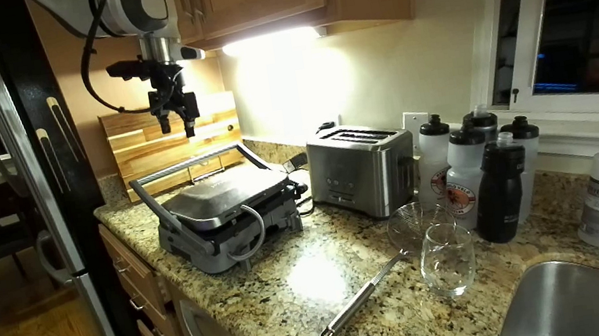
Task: Close the grill sandwich maker
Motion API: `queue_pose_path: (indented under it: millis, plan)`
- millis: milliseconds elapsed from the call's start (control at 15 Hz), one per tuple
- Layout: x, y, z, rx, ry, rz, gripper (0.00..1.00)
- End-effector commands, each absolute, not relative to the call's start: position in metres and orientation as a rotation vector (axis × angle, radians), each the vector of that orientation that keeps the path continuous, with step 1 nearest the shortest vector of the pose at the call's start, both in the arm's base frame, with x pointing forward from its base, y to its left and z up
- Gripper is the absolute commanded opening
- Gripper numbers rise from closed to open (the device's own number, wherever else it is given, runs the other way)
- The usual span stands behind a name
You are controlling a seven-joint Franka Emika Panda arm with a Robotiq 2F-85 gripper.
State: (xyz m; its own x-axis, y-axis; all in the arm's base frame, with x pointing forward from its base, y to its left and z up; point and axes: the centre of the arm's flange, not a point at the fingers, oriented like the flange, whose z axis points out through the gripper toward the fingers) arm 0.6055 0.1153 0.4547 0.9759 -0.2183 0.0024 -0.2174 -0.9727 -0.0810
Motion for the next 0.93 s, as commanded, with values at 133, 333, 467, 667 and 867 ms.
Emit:
queue_pose_path:
  millis: [133,333,467,667,867]
  plan:
    - [0.592,0.093,0.47,-3.043,0.384,-0.047,1.0]
    - [0.582,0.083,0.476,-3.042,0.406,-0.051,1.0]
    - [0.581,0.084,0.474,-3.043,0.405,-0.046,1.0]
    - [0.581,0.084,0.473,-3.044,0.405,-0.043,1.0]
    - [0.581,0.084,0.473,-3.044,0.405,-0.043,1.0]
